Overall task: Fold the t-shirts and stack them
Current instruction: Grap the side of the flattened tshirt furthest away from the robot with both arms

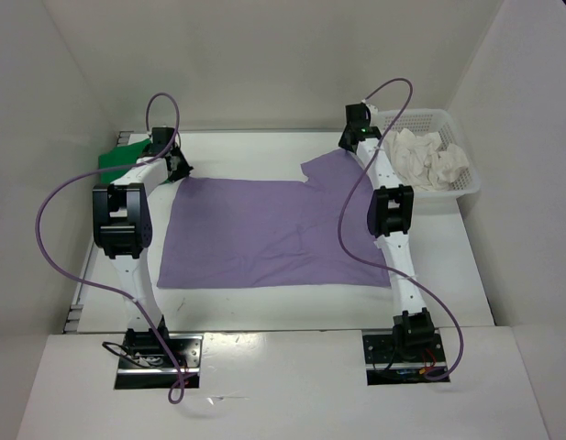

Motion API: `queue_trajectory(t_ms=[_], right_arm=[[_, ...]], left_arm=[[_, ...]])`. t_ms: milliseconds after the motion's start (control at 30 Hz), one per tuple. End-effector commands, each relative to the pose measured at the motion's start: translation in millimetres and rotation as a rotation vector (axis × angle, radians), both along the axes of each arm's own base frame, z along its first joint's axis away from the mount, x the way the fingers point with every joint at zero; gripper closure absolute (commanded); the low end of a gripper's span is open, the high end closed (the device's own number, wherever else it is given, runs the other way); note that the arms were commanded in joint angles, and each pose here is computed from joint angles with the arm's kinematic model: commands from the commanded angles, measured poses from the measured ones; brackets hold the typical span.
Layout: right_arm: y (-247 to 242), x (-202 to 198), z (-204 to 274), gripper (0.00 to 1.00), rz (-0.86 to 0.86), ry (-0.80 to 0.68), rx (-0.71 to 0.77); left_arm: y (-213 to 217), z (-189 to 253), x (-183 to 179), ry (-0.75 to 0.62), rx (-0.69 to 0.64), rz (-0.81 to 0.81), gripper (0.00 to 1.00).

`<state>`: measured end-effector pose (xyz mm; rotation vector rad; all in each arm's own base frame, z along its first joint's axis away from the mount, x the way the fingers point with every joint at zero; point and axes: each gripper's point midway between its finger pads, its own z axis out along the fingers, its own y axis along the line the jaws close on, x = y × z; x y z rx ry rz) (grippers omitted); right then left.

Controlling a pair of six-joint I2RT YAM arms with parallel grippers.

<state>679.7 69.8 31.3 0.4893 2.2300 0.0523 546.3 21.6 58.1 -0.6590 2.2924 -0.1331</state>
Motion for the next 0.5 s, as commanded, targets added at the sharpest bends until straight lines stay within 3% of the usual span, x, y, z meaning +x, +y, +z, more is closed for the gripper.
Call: queue_trajectory(t_ms=[0, 67, 300, 467], right_arm=[[7.6, 12.8, 20.0, 0.95, -0.009, -0.075, 0.044], [6.7, 15.8, 41.8, 0.99, -0.021, -0.113, 0.050], [12.8, -2.8, 119.0, 0.99, 0.018, -0.148, 0.086], [18.7, -42.8, 126.3, 0.99, 0.043, -0.013, 0.085]], left_arm=[[-1.3, 28.3, 6.2, -0.072, -0.008, -0.001, 1.00], [0.3, 33.1, 6.4, -0.081, -0.001, 0.006, 1.00], [-0.1, 29.9, -1.4, -0.068, -0.001, 0.006, 1.00], [-0.4, 37.8, -5.9, -0.078, -0.001, 0.006, 1.00]])
